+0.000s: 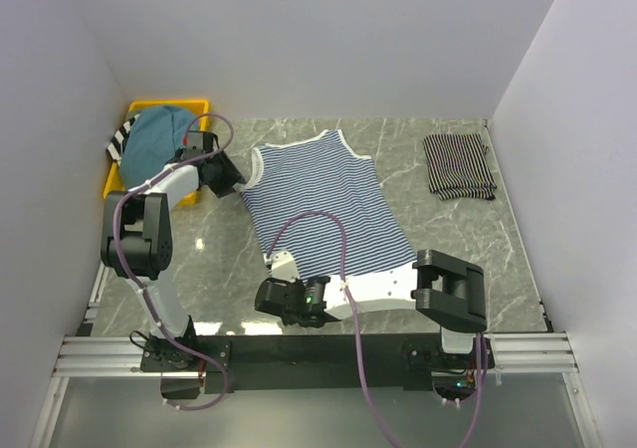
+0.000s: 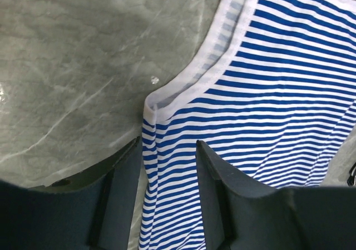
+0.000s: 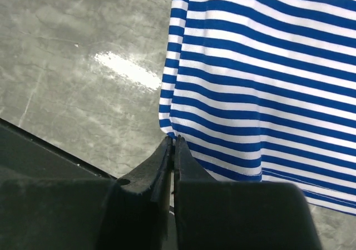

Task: Fold and stack the tank tops
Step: Flatten the tank top out, then fold the tank top

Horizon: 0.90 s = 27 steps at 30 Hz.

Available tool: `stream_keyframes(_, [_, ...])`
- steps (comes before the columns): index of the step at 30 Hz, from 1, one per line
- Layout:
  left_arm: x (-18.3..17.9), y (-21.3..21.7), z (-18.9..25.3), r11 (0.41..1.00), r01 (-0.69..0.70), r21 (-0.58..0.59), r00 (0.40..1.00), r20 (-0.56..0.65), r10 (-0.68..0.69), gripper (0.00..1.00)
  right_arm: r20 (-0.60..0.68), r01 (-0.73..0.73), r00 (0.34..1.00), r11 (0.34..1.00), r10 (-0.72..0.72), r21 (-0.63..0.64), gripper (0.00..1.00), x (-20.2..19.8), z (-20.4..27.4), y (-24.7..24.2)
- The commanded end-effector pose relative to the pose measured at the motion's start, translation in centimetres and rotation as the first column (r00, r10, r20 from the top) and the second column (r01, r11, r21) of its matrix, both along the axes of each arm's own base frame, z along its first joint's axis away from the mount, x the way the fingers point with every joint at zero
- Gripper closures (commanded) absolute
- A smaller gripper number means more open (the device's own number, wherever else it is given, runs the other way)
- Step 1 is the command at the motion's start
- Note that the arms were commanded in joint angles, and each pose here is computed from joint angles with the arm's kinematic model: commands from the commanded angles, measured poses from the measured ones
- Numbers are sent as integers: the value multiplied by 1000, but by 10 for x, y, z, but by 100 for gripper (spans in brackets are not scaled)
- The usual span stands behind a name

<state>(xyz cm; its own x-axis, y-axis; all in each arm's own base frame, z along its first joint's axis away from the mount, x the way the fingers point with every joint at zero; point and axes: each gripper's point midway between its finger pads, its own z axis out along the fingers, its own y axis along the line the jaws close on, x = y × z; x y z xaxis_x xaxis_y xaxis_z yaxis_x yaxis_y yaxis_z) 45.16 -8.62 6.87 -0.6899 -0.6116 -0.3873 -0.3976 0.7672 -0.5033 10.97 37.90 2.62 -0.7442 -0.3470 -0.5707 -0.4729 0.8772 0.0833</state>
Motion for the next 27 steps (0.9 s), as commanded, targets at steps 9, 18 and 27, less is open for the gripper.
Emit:
stream_keyframes(9, [0, -1, 1, 999, -29, 41, 1000, 7, 29, 56, 15, 7, 1000, 996, -8, 90, 100, 1, 26, 24])
stream_keyframes(18, [9, 3, -11, 995, -45, 92, 999, -16, 47, 63, 14, 0, 1000, 994, -2, 113, 100, 1, 34, 29])
stream_keyframes(27, [17, 5, -23, 993, -48, 109, 998, -36, 52, 72, 9, -10, 1000, 993, 8, 121, 100, -1, 38, 32])
